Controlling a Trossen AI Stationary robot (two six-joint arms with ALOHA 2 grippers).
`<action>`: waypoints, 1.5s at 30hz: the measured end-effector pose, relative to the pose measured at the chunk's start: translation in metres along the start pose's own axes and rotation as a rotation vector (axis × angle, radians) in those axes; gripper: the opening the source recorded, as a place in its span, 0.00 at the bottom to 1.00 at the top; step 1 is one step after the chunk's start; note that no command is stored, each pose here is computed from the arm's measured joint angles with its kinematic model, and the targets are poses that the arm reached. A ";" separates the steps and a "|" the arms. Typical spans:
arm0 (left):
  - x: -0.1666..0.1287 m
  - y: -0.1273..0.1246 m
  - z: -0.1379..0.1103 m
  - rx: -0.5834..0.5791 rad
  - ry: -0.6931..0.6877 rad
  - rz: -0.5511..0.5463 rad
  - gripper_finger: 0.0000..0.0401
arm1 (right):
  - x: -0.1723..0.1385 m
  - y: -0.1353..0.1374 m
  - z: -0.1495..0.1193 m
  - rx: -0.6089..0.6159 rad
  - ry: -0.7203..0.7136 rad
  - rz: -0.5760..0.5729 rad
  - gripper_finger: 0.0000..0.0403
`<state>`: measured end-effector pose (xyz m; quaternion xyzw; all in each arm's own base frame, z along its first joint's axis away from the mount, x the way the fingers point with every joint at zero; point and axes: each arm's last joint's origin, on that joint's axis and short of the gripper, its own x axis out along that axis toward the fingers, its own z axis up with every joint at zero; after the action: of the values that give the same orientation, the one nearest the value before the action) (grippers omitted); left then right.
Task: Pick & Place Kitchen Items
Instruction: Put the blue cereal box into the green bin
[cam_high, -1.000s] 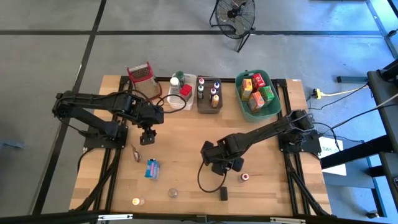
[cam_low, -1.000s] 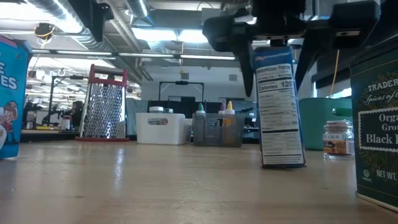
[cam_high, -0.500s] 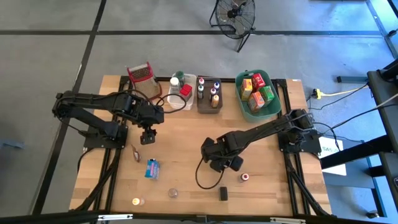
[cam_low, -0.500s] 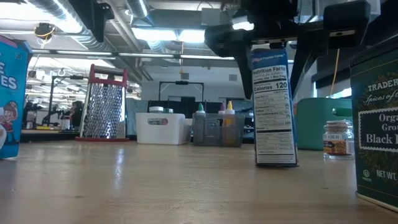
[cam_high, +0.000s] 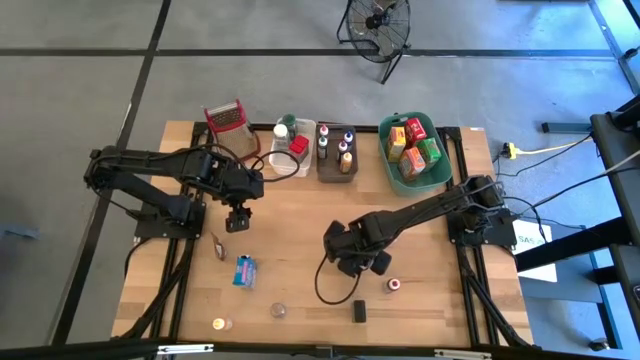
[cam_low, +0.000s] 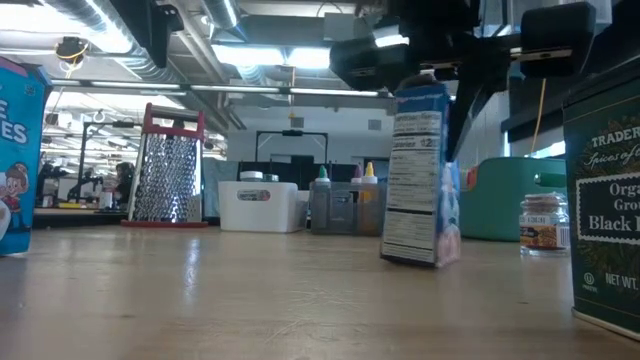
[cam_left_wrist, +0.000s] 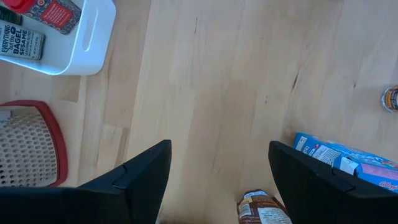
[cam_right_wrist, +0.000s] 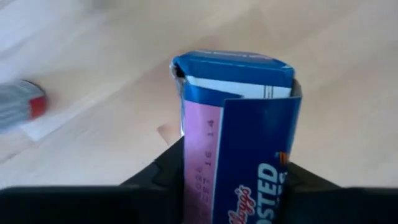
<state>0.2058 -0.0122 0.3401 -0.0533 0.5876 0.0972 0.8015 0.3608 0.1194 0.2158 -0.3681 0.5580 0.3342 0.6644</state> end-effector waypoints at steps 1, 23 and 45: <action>0.000 0.000 0.000 0.000 0.000 0.000 0.66 | 0.000 0.000 0.000 0.013 0.019 -0.018 0.30; 0.000 0.000 -0.001 0.013 0.006 -0.004 0.66 | -0.164 -0.014 -0.052 0.714 0.075 -0.232 0.25; -0.001 -0.006 -0.002 0.055 0.006 -0.008 0.66 | -0.201 0.030 -0.193 1.557 0.023 -0.469 0.25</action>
<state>0.2046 -0.0182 0.3400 -0.0341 0.5922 0.0778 0.8013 0.2083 -0.0388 0.3902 0.0888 0.5457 -0.3015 0.7768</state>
